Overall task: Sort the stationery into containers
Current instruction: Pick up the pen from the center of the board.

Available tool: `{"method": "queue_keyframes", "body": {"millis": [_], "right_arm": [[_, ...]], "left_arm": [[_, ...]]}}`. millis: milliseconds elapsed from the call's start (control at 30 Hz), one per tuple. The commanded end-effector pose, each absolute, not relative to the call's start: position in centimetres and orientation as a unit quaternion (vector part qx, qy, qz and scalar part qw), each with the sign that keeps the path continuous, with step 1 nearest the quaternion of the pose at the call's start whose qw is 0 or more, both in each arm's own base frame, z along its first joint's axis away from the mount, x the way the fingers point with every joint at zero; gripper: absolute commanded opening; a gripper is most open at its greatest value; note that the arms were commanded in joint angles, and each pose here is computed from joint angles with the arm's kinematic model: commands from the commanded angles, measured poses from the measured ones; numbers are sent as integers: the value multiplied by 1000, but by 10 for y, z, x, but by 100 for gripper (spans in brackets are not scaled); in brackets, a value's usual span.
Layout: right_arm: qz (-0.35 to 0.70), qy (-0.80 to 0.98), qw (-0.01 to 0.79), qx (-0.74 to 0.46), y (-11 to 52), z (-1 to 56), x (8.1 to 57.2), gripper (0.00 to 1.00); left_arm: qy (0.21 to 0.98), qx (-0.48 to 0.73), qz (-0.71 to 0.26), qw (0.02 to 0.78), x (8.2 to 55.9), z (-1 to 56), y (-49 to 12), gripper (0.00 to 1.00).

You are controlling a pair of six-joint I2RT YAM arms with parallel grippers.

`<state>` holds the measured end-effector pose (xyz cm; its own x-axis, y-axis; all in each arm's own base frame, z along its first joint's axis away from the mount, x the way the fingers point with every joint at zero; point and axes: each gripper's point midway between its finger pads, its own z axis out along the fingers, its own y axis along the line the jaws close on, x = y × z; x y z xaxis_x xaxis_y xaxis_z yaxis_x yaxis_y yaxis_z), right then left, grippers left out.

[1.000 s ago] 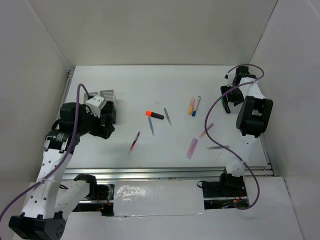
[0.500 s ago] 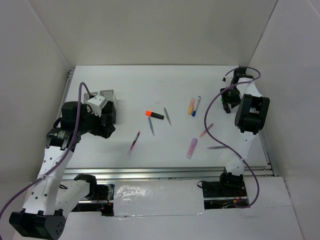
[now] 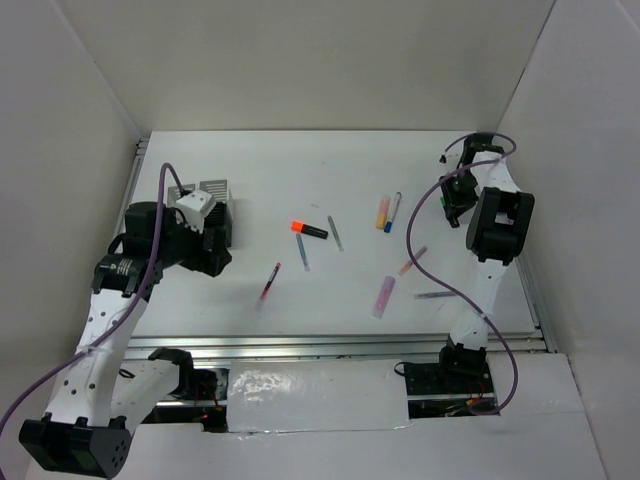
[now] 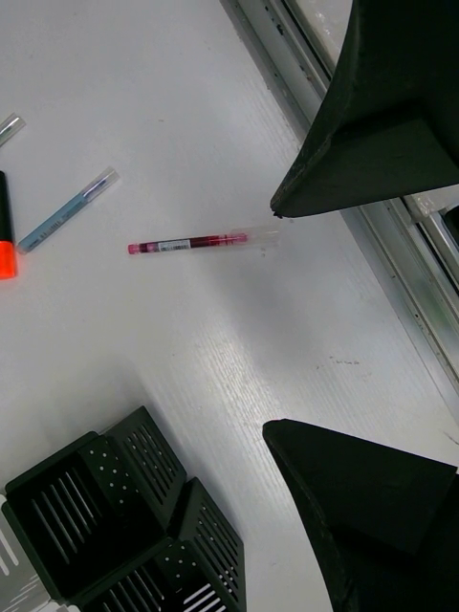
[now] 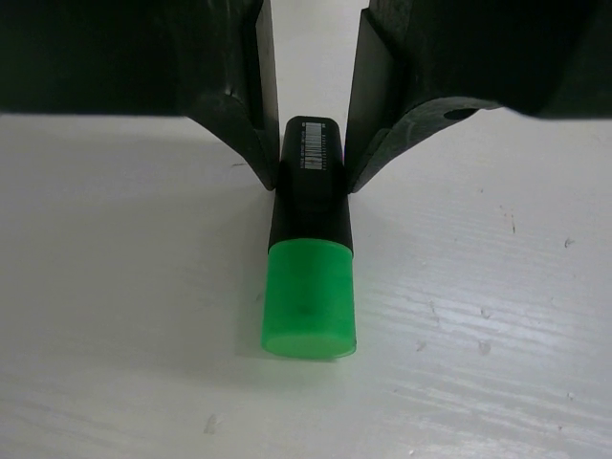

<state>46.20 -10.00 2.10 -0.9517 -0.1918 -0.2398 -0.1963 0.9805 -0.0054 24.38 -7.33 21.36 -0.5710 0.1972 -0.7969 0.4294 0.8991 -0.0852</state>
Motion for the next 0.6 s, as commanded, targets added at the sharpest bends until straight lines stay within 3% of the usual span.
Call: {"method": "queue_keyframes", "body": {"millis": [0,267,433,567], "right_arm": [[20,988,99,-118,-88,24,455,28],[14,981,158,-114,-77,70,455,0],[14,957,242,-156,-39,158,464,0],[68,929,301,-205,28,217,431,0]], "left_arm": [[862,198,-147,443,251,223,-80,99],[858,172,-164,456,262,235,-85,97],[834,157,-219,481,269,259,-102,95],[815,123,-287,488,277,285,-121,91]]}}
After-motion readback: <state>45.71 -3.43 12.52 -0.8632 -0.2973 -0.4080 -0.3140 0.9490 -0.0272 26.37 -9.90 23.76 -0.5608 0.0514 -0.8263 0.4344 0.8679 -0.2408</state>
